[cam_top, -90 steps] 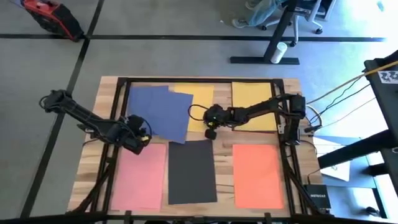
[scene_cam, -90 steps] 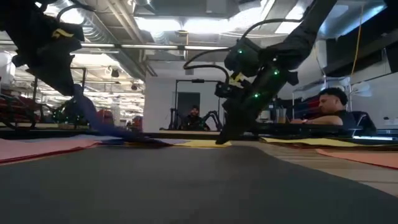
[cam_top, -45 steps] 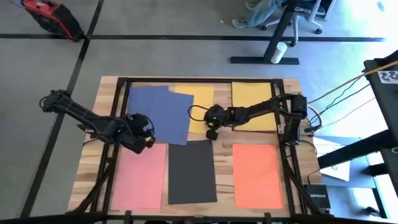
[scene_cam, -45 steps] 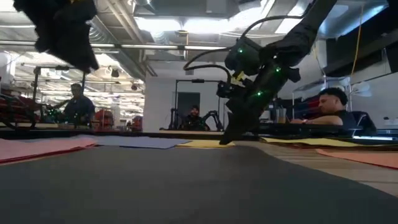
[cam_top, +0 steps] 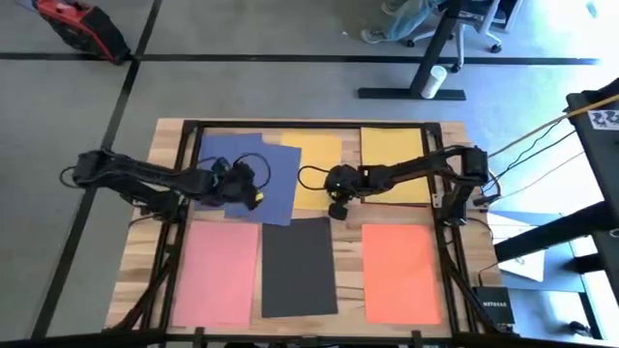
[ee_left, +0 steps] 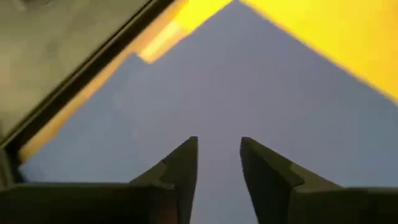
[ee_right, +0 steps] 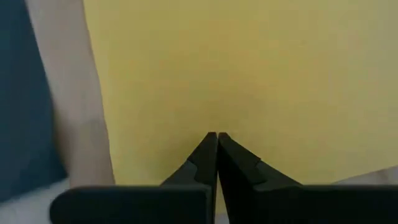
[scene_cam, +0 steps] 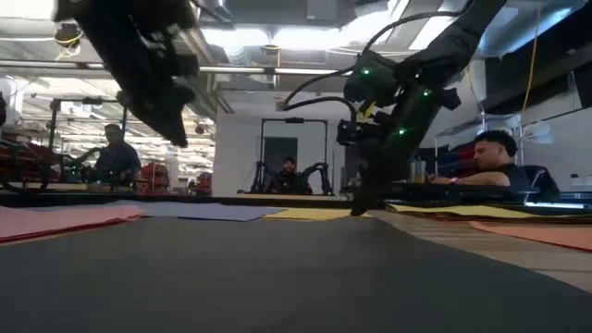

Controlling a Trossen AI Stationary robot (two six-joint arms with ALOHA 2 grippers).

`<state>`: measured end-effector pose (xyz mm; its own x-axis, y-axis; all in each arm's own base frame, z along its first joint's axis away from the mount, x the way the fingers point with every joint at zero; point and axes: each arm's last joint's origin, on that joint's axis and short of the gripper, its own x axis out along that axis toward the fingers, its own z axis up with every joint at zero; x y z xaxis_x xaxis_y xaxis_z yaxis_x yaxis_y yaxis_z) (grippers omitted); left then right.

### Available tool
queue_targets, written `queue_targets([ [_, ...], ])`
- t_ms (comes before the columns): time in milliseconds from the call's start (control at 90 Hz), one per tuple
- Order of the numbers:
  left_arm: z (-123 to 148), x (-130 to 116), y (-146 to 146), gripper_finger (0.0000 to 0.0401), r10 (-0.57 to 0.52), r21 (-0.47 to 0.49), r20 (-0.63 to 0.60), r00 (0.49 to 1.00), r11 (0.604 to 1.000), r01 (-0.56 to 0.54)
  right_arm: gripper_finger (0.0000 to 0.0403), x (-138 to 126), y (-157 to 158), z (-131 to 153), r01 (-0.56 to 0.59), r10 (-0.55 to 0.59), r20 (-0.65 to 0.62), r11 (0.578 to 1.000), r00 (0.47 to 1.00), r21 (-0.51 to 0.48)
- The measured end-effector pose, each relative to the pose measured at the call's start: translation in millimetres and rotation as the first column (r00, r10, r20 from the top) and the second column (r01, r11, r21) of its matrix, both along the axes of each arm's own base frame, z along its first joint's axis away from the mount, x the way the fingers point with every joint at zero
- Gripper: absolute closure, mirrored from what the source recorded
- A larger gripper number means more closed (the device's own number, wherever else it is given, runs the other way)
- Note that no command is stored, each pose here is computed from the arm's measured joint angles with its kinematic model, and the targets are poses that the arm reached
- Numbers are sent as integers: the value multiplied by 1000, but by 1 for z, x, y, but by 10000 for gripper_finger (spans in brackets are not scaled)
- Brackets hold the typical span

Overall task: Organize paper
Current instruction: Stack the blue paper on top of the other blue paper

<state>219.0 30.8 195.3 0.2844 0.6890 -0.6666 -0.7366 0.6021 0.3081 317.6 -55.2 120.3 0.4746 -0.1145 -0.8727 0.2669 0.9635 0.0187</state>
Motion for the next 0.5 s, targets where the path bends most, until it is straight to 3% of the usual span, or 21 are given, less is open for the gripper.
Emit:
queue_targets([
  [100,-3,15,16,350,-9,20,48,999,1000,8,403,0,0,1,1,-1,3,1000,1000,-1],
  [256,-12,41,36,392,-153,-8,136,979,988,156,403,0,0,1,2,-2,7,1000,1000,-3],
  [500,-50,50,58,401,-136,-74,36,990,988,138,403,0,0,1,4,-4,7,1000,1000,-7],
])
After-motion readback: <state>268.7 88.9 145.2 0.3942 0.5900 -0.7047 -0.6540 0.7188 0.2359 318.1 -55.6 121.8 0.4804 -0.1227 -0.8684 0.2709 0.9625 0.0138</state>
